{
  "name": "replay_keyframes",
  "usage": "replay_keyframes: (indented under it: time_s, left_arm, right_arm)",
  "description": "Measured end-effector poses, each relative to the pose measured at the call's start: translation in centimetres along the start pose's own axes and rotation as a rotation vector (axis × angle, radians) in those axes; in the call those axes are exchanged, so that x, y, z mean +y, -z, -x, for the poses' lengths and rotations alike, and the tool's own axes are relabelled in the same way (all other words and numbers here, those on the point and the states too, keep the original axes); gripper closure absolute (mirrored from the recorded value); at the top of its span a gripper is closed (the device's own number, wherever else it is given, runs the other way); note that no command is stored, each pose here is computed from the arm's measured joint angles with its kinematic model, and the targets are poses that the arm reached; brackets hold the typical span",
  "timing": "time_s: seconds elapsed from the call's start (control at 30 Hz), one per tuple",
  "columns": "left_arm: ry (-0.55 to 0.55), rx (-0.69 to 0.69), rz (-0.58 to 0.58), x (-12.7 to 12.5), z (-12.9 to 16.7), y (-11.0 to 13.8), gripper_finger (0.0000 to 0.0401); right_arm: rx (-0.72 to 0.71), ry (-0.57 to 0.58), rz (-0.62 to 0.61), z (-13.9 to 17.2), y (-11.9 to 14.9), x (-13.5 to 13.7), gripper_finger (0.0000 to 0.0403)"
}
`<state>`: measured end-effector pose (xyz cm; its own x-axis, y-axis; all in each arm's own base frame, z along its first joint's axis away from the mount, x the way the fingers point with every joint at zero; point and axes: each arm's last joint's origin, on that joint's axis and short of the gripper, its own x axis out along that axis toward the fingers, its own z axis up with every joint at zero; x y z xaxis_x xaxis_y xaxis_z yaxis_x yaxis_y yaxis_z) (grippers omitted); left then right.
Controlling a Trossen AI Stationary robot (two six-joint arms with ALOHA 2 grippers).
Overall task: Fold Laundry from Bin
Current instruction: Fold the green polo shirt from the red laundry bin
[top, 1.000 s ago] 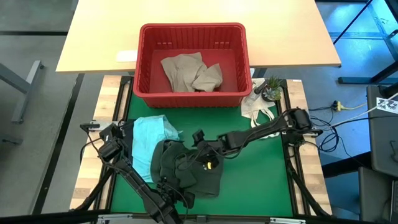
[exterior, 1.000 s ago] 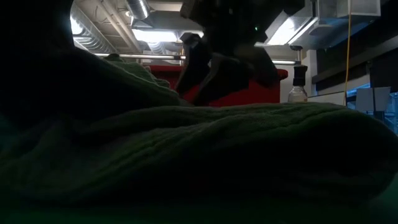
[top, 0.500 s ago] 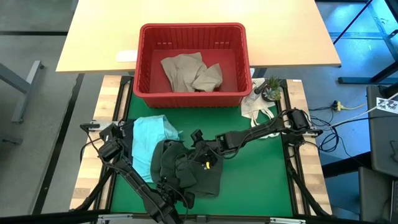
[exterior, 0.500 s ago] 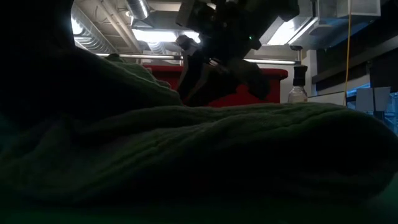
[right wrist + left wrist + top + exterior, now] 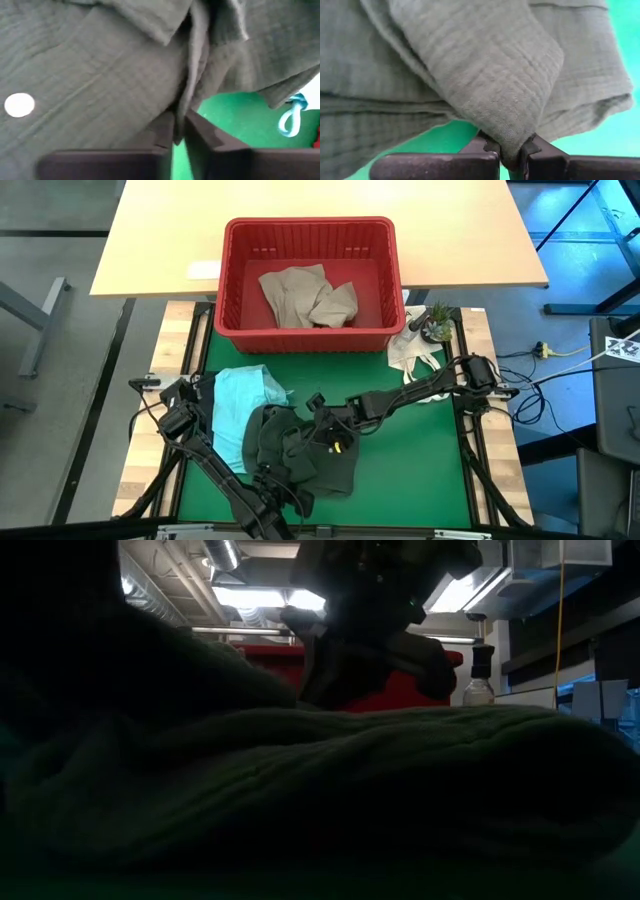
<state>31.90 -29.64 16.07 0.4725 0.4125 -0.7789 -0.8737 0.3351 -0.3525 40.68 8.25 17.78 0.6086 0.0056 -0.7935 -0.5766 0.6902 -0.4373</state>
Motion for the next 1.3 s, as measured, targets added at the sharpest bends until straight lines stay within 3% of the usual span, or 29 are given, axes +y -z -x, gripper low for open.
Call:
replay_keyframes:
  time_s: [0.07, 0.13, 0.27, 0.6, 0.93, 1.3]
  left_arm:
    - [0.011, -0.011, -0.021, -0.4, 0.5, -0.2, 0.0399]
    - [-0.001, -0.02, -0.038, -0.7, 1.1, -0.7, 0.0399]
    - [-0.05, -0.038, -0.086, -0.9, 2.7, -1.7, 0.0399]
    - [-0.2, -0.024, -0.18, -0.8, 5.6, -3.8, 0.04]
    - [-0.259, 0.04, -0.214, -0.6, 5.6, -3.9, 0.0401]
    - [-0.339, 0.112, -0.249, -0.3, 4.7, -4.0, 0.0391]
  right_arm:
    - [0.001, 0.019, 0.018, 0.2, -0.1, -0.2, 0.0394]
    - [0.007, 0.062, 0.017, 0.4, -0.2, -0.4, 0.0386]
    - [0.055, 0.129, 0.019, 0.9, -0.6, -1.0, 0.0387]
    - [0.01, 0.247, 0.014, 3.1, -3.3, -3.6, 0.0399]
    - [-0.122, 0.307, -0.014, 4.5, -5.2, -5.2, 0.0398]
    - [-0.186, 0.268, -0.016, 3.9, -5.2, -5.5, 0.0391]
